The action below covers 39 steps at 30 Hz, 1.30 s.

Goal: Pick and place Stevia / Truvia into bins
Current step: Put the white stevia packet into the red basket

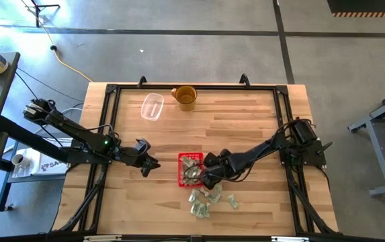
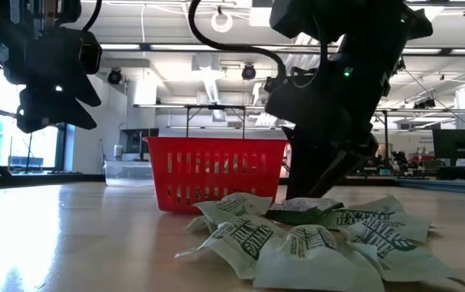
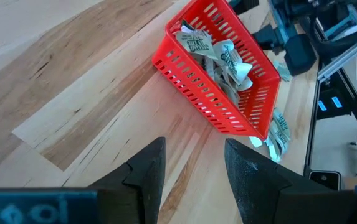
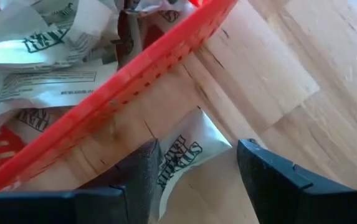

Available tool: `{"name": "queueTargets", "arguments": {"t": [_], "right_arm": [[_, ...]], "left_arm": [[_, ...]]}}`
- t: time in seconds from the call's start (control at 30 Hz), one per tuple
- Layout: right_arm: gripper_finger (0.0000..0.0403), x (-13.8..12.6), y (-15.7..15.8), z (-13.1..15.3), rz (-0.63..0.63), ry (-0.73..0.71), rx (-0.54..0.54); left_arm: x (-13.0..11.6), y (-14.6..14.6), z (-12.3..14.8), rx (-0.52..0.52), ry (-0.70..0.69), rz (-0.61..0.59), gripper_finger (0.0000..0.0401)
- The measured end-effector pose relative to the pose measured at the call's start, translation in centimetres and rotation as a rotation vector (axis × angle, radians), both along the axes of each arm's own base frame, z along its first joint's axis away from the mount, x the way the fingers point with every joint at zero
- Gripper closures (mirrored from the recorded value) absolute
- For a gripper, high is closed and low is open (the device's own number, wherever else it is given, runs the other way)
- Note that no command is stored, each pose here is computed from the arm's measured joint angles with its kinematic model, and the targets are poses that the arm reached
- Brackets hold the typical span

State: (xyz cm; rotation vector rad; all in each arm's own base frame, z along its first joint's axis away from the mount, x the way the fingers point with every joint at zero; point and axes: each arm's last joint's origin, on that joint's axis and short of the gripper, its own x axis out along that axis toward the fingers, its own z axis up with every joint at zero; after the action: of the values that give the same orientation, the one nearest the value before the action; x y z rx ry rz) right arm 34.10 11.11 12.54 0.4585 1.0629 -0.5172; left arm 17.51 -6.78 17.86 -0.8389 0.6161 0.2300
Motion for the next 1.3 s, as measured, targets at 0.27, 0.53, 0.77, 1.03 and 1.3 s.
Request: {"name": "queueTargets", "arguments": {"t": [0.27,0.53,0.77,1.03,1.3], "right_arm": [[0.0244,-1.7,1.2,-0.1,0.017,0.116,-0.004],[0.0388,-2.6,1.9,-0.3,-0.032,0.166,0.01],[0.0394,-2.8,1.7,1.6,-0.141,0.069,-0.004],[0.0396,0.2,-0.9,8.9,-0.124,-0.247,-0.098],[0.0365,4.8,-3.9,8.6,0.119,-0.402,0.239]], "left_arm": [[0.0,0.0,0.0,0.001,0.003,0.0,0.0203],[0.0,0.0,0.0,0.001,0.003,0.0,0.0203],[0.0,0.0,0.0,0.0,0.003,0.0,0.0203],[0.0,0.0,0.0,0.0,0.003,0.0,0.0203],[0.0,0.1,0.0,0.012,-0.002,0.016,0.0203]]}}
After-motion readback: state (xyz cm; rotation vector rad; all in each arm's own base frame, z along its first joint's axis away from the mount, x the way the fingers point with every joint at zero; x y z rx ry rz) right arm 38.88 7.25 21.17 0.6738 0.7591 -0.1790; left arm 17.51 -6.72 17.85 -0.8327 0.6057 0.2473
